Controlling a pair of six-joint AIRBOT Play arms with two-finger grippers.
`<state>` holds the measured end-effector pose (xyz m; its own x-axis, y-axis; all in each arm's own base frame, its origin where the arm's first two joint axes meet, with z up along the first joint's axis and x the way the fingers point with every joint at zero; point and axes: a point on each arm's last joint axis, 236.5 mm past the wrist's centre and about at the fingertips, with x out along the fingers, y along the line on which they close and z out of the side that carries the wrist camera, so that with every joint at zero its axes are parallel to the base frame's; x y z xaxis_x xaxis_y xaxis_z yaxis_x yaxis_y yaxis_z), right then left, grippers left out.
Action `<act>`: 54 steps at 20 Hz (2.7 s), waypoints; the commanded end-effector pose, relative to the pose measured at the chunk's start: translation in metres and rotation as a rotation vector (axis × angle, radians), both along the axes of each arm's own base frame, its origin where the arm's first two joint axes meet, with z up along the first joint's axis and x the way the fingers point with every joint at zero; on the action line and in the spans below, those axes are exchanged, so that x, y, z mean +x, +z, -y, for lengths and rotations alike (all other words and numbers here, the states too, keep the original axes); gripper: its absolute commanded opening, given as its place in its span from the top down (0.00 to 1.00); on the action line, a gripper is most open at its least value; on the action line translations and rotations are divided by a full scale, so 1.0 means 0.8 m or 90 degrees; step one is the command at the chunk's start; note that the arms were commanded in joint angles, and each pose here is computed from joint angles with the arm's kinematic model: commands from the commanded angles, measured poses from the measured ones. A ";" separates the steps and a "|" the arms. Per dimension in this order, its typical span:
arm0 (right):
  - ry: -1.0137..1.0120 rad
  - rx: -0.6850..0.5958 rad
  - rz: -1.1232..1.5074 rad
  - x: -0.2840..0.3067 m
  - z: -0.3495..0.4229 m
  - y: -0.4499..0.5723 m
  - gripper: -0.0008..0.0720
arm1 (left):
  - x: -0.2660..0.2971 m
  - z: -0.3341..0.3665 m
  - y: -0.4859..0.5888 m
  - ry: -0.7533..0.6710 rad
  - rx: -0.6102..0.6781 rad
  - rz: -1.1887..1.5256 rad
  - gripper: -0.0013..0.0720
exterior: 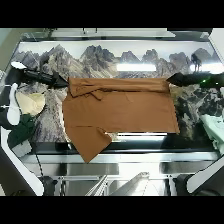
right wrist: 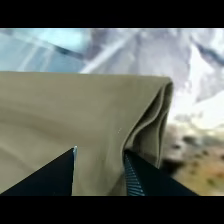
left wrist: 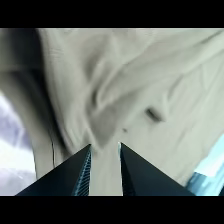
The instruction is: Fold the shirts.
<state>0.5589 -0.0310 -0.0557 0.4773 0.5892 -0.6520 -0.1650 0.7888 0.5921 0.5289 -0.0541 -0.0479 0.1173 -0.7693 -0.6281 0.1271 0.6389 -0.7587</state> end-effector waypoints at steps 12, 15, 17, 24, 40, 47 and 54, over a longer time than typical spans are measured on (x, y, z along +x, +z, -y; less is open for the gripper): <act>-0.024 0.093 -0.392 -0.259 0.032 -0.036 0.49 | -0.279 -0.015 -0.006 -0.010 0.132 -0.273 0.72; -0.021 0.130 -0.459 -0.308 0.003 -0.075 0.48 | -0.333 -0.010 -0.019 0.026 0.123 -0.306 0.72; -0.025 0.143 -0.482 -0.330 -0.013 -0.095 0.48 | -0.368 -0.001 -0.022 0.030 0.119 -0.318 0.72; -0.008 0.170 -0.441 -0.318 -0.035 -0.091 0.48 | -0.385 0.026 -0.046 0.108 0.096 -0.256 0.72; -0.006 0.189 -0.438 -0.314 -0.041 -0.085 0.48 | -0.366 0.093 -0.098 0.001 0.050 -0.297 0.68; -0.003 0.193 -0.441 -0.316 -0.043 -0.083 0.48 | -0.382 0.068 -0.027 0.007 -0.049 -0.351 0.52; -0.007 0.201 -0.435 -0.312 -0.044 -0.081 0.48 | -0.395 0.008 -0.028 0.217 0.043 -0.240 0.52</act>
